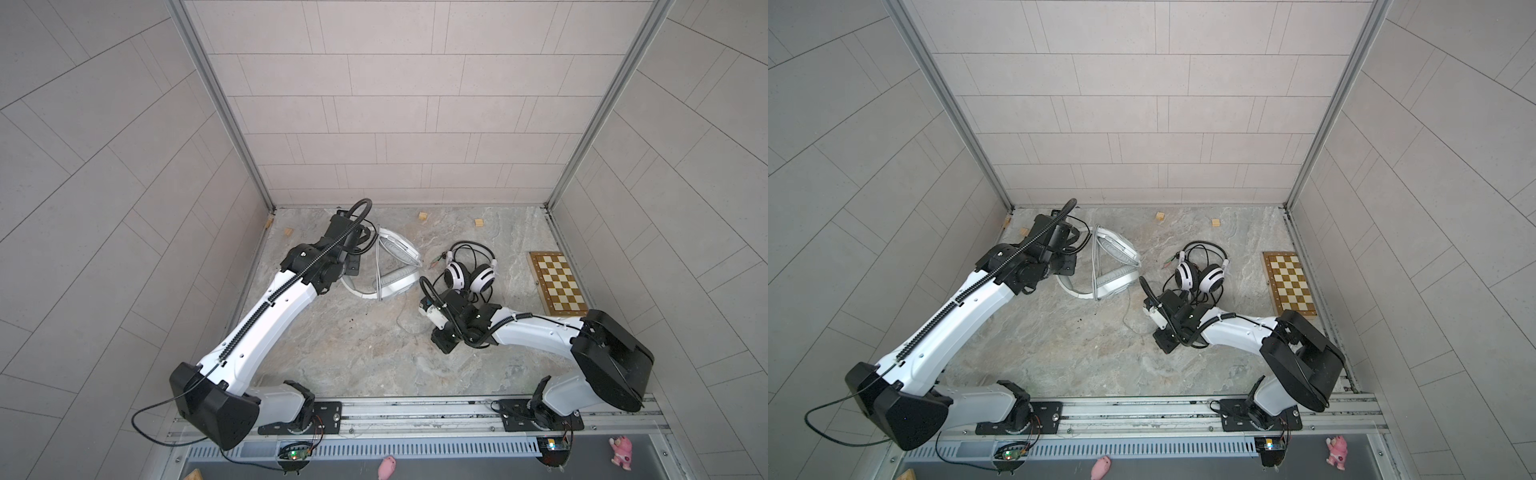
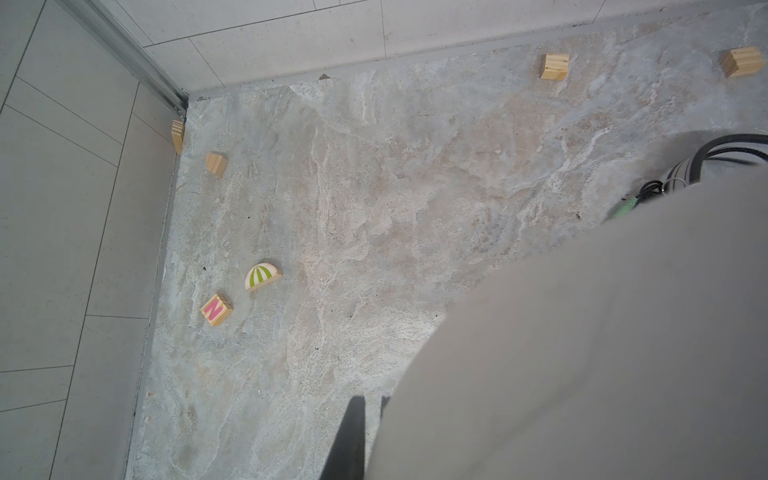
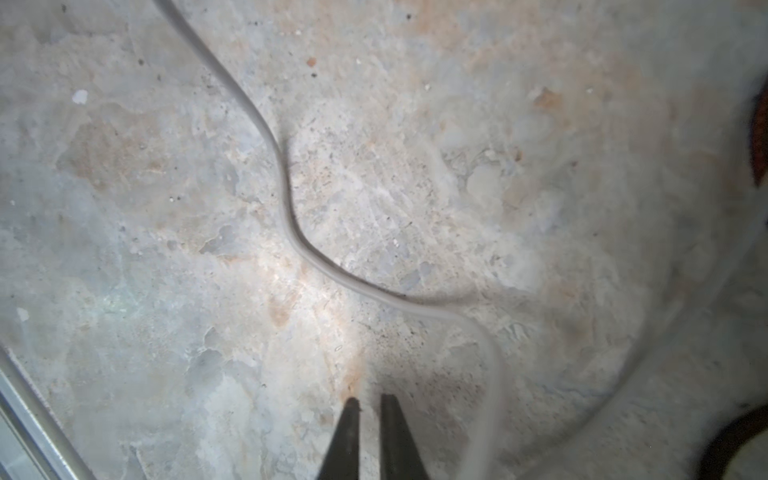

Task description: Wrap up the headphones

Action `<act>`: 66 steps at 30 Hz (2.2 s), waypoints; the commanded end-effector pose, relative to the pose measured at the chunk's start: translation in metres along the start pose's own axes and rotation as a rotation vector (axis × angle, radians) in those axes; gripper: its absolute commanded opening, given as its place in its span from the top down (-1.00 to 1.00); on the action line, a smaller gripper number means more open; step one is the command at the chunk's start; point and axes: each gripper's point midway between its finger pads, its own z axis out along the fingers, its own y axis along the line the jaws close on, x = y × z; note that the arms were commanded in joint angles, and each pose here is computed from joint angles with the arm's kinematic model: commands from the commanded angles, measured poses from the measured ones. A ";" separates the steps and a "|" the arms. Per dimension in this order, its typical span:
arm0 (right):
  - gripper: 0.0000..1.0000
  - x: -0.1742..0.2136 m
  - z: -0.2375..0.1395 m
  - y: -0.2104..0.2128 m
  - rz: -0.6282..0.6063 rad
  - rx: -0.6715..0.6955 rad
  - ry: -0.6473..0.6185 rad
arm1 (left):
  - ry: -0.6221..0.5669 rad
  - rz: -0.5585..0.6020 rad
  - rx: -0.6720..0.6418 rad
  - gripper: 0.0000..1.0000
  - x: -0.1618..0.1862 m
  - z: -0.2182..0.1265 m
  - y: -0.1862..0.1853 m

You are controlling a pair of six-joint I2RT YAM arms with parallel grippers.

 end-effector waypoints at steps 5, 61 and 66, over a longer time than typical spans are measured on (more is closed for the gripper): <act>0.97 -0.021 -0.073 0.037 -0.021 -0.138 -0.153 | -0.064 -0.147 -0.024 1.00 -0.013 0.010 0.013; 0.97 -0.213 -0.422 0.058 -0.448 0.295 -0.953 | 0.233 0.352 0.231 1.00 0.075 0.073 -0.153; 0.97 -0.239 -0.420 0.016 -0.333 0.271 -0.982 | 0.233 0.425 0.278 1.00 0.104 0.053 -0.167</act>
